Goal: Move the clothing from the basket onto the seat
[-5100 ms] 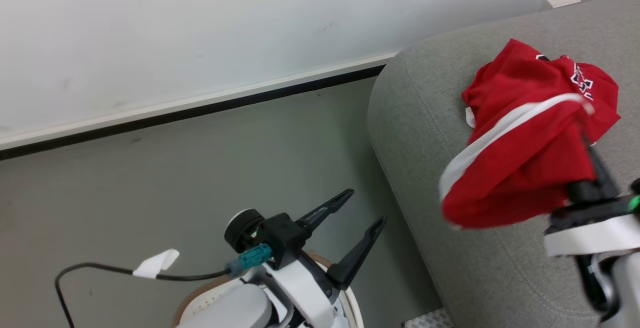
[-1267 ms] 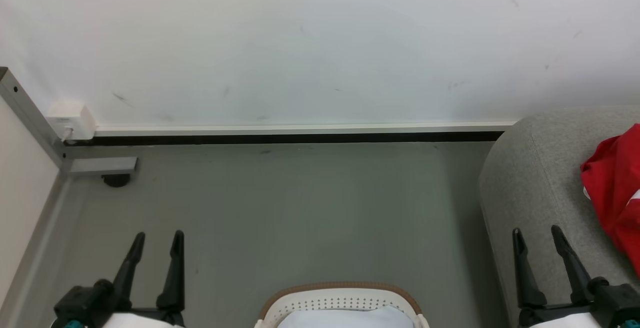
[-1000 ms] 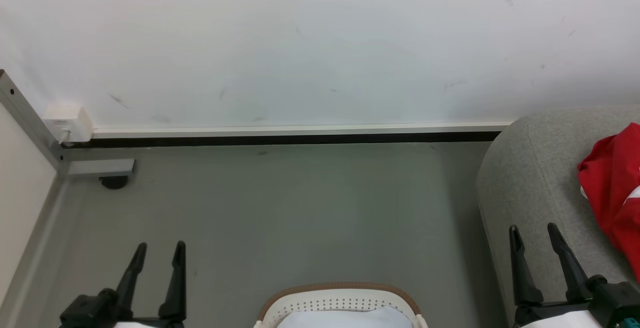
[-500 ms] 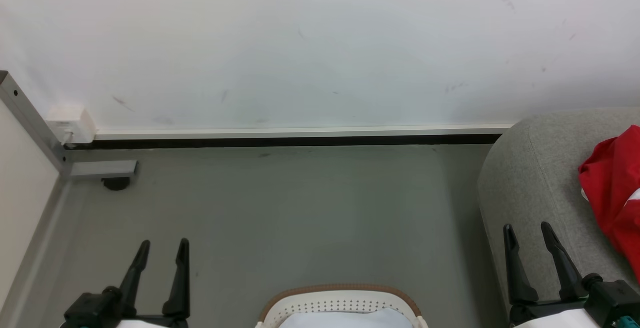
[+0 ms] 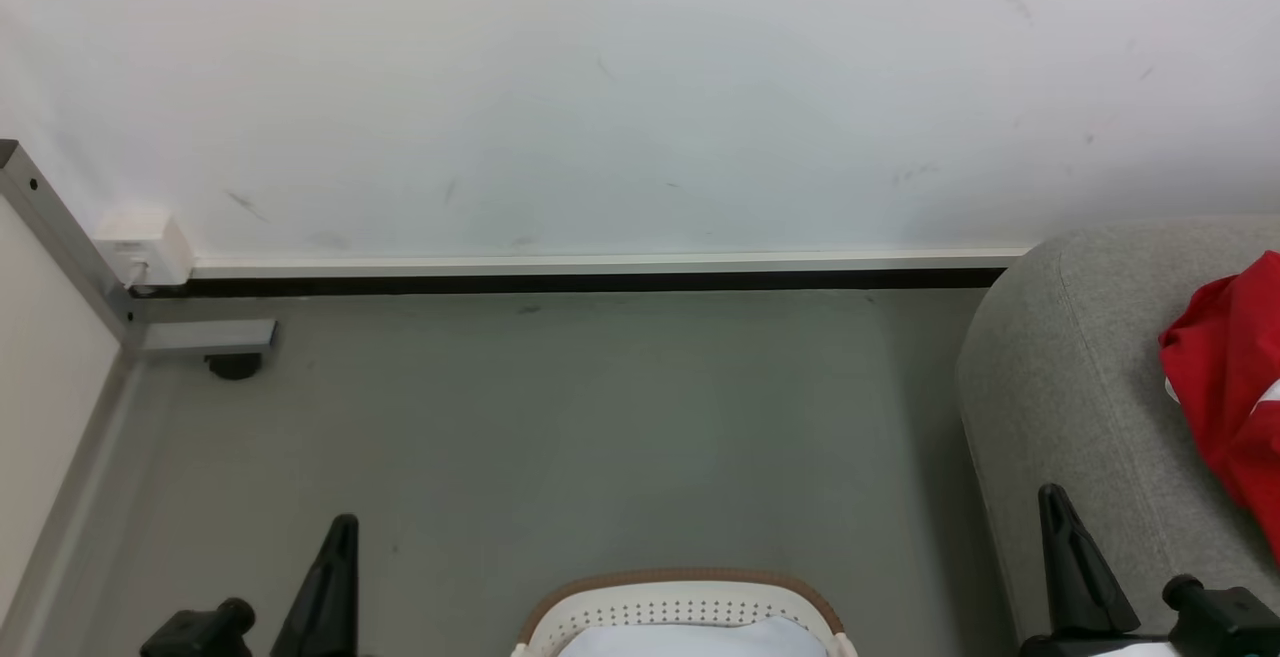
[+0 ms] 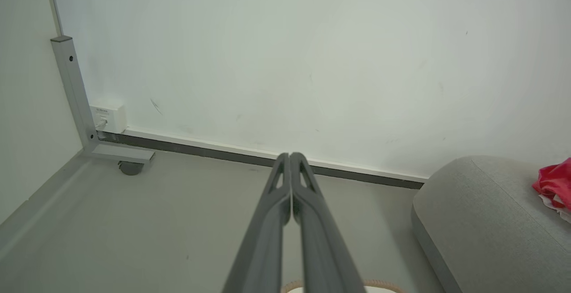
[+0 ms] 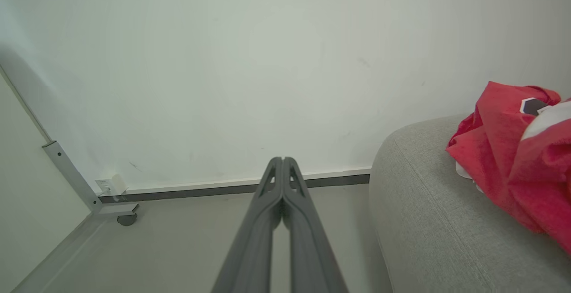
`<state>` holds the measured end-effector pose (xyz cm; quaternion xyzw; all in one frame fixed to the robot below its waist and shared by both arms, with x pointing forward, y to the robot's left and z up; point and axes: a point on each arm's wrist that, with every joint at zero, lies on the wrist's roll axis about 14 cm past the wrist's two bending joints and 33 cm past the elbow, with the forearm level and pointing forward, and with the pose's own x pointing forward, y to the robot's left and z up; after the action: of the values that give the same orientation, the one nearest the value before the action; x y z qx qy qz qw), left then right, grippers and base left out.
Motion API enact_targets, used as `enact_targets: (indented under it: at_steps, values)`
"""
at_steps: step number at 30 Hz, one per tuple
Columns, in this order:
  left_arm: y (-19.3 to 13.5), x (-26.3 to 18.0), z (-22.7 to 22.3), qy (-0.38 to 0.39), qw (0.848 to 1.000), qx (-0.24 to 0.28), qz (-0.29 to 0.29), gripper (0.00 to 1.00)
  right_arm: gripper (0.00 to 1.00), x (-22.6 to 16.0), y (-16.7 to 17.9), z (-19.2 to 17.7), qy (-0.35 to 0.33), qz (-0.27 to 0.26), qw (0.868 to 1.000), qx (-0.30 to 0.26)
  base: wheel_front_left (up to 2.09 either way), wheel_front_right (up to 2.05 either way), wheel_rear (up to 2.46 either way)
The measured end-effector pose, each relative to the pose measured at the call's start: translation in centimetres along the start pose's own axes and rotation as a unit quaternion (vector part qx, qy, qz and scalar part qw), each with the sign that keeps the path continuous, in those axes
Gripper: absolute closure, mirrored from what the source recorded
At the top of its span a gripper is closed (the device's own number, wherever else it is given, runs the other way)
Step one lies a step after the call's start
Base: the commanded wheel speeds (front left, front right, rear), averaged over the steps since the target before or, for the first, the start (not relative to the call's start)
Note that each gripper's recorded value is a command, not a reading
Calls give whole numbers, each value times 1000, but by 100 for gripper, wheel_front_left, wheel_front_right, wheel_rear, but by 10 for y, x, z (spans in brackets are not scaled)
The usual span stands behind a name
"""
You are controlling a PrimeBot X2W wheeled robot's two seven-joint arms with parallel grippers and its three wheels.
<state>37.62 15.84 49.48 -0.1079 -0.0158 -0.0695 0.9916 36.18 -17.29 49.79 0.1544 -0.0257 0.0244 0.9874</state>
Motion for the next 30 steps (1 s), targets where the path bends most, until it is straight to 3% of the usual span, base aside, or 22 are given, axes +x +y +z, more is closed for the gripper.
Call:
enact_targets:
  at_steps: [14, 30]
  values:
    - [14, -1, -3, 10, 992, -123, 40, 100, 100, 1, -12, -1, 8, -30, 993, 115, 0, 0, 0]
    - [23, 2, -2, 10, 968, -242, 65, 100, 100, 5, -20, 0, 11, -50, 973, 225, 0, 0, 0]
